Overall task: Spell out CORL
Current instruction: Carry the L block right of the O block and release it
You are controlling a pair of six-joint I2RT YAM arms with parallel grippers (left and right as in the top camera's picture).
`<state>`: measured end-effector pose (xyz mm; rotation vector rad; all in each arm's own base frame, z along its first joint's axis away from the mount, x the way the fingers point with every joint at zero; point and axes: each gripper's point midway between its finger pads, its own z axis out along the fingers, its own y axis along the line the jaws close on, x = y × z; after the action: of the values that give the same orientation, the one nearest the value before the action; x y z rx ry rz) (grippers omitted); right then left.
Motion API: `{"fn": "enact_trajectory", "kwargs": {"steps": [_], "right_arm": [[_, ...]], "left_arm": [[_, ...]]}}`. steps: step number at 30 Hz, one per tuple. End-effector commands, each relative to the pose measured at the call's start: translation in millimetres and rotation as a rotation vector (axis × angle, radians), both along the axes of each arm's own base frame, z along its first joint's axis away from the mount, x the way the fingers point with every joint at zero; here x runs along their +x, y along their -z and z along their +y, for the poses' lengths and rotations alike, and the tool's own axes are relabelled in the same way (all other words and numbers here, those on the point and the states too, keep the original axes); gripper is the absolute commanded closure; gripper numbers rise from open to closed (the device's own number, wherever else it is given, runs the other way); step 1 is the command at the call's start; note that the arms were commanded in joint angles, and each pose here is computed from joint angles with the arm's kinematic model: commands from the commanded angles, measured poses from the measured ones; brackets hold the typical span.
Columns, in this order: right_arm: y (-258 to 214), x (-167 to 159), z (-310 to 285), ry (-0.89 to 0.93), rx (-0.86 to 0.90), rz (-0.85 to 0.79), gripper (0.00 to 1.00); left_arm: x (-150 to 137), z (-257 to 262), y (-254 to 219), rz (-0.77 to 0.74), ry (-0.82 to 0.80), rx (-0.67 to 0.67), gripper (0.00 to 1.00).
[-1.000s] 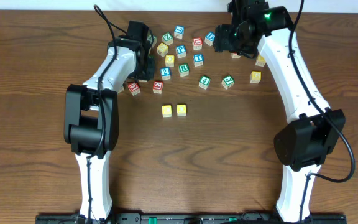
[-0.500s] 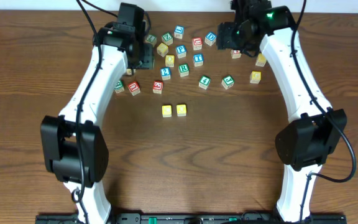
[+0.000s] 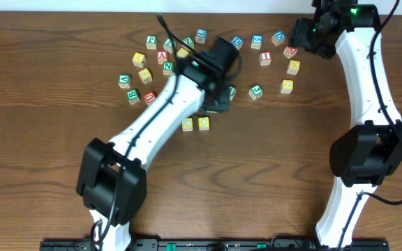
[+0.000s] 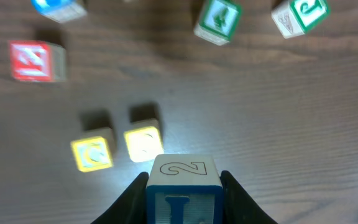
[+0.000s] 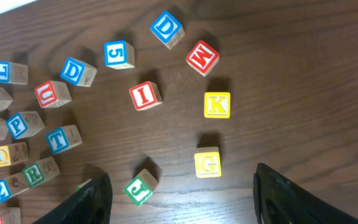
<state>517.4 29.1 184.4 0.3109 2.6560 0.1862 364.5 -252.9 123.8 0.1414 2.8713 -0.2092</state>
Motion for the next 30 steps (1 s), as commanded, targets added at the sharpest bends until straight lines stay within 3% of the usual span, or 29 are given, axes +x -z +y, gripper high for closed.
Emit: {"fn": "enact_trajectory", "kwargs": {"steps": [1, 11, 17, 30], "right_arm": [[6, -1, -2, -0.004, -0.008, 0.018, 0.32], [7, -2, -1, -0.005, -0.008, 0.022, 0.31], [8, -5, -2, -0.005, -0.01, 0.034, 0.3], [8, -5, -1, -0.008, -0.01, 0.035, 0.3]], "left_arm": [[-12, -2, 23, 0.018, -0.084, 0.047, 0.75], [-18, -30, 68, 0.041, -0.054, 0.058, 0.75], [-6, -13, 99, 0.044, -0.186, 0.131, 0.75], [1, -12, 106, 0.036, -0.201, 0.122, 0.74]]}}
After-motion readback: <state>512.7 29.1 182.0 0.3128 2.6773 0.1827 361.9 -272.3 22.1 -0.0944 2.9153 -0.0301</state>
